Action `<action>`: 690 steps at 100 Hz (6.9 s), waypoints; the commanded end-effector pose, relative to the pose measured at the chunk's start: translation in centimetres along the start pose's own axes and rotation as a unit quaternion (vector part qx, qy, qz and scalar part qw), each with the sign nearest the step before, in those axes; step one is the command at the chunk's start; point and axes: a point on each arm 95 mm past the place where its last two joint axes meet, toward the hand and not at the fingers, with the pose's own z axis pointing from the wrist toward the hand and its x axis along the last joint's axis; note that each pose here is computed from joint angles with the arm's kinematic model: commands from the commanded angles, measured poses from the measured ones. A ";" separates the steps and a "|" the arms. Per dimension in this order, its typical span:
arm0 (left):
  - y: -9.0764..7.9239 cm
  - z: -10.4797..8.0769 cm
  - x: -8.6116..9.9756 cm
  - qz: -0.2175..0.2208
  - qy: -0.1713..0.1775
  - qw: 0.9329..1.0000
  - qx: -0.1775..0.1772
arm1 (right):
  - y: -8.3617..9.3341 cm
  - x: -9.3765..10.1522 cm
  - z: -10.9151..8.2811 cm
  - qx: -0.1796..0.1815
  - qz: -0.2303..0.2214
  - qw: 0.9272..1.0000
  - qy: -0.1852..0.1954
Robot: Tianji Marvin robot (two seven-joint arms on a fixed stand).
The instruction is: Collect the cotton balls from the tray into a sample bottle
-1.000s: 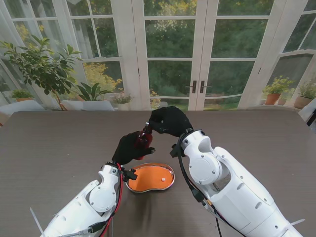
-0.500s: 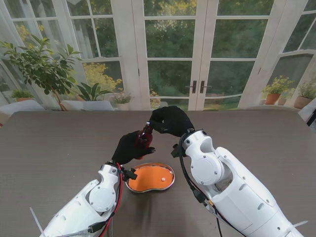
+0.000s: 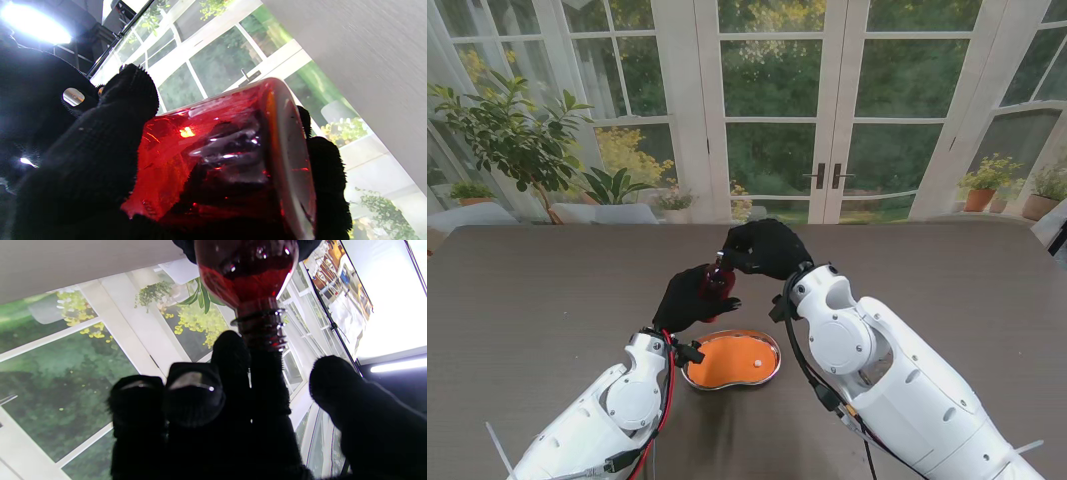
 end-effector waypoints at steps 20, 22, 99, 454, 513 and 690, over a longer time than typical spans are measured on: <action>-0.2 0.3 0.6 0.002 0.012 1.000 -0.006 | -0.2 -0.1 -0.2 0.021 -0.007 1.000 0.004; -0.2 0.3 0.7 0.002 0.013 1.000 -0.006 | -0.1 -0.1 -0.2 0.022 -0.007 1.000 0.005; -0.1 0.3 0.9 0.005 0.016 1.000 -0.011 | 1.5 -0.1 -0.4 -0.016 0.004 1.000 0.001; -3.2 -3.5 1.1 0.037 -0.011 0.999 -0.023 | -13.2 -11.3 -4.4 0.168 -0.249 0.950 0.090; -3.2 -3.4 1.1 0.035 -0.010 0.999 -0.022 | -13.6 -11.2 -4.5 0.176 -0.263 0.943 0.105; -3.2 -3.4 1.1 0.033 -0.011 0.999 -0.022 | -13.9 -10.6 -3.9 0.189 -0.236 0.946 0.115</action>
